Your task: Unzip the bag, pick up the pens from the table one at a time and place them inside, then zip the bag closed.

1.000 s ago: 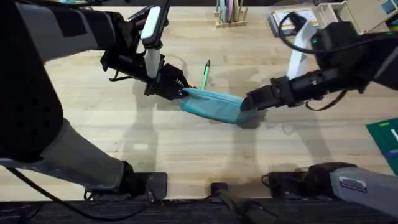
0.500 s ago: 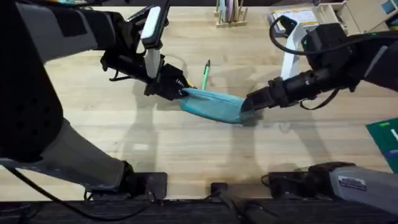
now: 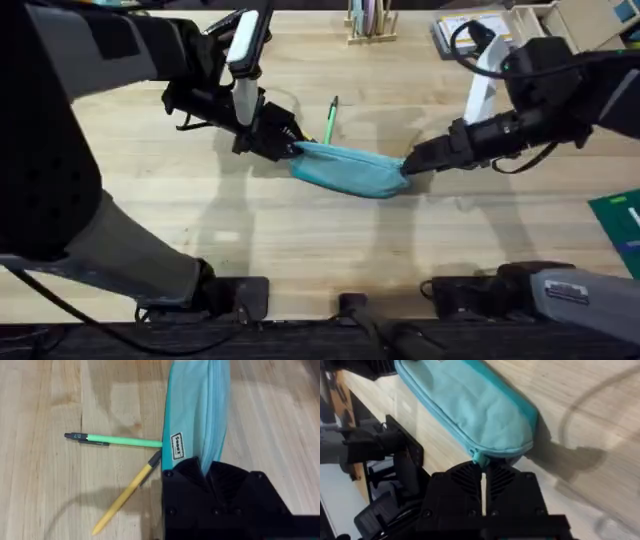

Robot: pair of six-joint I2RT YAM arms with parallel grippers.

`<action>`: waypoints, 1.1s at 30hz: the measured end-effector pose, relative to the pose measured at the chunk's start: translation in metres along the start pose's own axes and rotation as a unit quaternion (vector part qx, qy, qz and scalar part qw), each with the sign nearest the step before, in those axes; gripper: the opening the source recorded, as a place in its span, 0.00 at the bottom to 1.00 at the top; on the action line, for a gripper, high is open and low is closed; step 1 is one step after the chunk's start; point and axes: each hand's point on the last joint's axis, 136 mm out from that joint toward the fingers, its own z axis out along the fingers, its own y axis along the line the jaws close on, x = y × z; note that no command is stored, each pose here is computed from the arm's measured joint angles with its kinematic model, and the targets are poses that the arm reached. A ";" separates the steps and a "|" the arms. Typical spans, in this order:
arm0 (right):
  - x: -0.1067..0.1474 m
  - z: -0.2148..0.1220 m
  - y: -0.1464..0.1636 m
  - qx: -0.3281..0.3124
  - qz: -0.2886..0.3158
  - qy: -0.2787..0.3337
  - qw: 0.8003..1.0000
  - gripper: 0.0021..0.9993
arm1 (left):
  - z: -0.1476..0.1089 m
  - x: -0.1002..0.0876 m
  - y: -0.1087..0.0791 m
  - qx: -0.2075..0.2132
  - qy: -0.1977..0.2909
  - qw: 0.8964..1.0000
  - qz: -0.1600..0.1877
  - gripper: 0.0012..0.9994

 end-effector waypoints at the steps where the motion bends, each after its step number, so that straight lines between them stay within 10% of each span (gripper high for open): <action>1: -0.001 -0.001 -0.001 0.000 0.001 -0.003 1.000 0.04 | 0.000 0.000 0.000 0.000 0.000 1.000 0.000 0.04; 18: -0.026 -0.035 0.021 0.027 -0.065 -0.075 0.995 0.03 | 0.000 0.000 0.000 0.000 -0.001 1.000 0.000 0.04; 33: -0.047 0.008 0.091 -0.006 -0.218 -0.086 0.972 0.03 | -0.001 0.001 0.001 -0.002 0.001 1.000 -0.001 0.04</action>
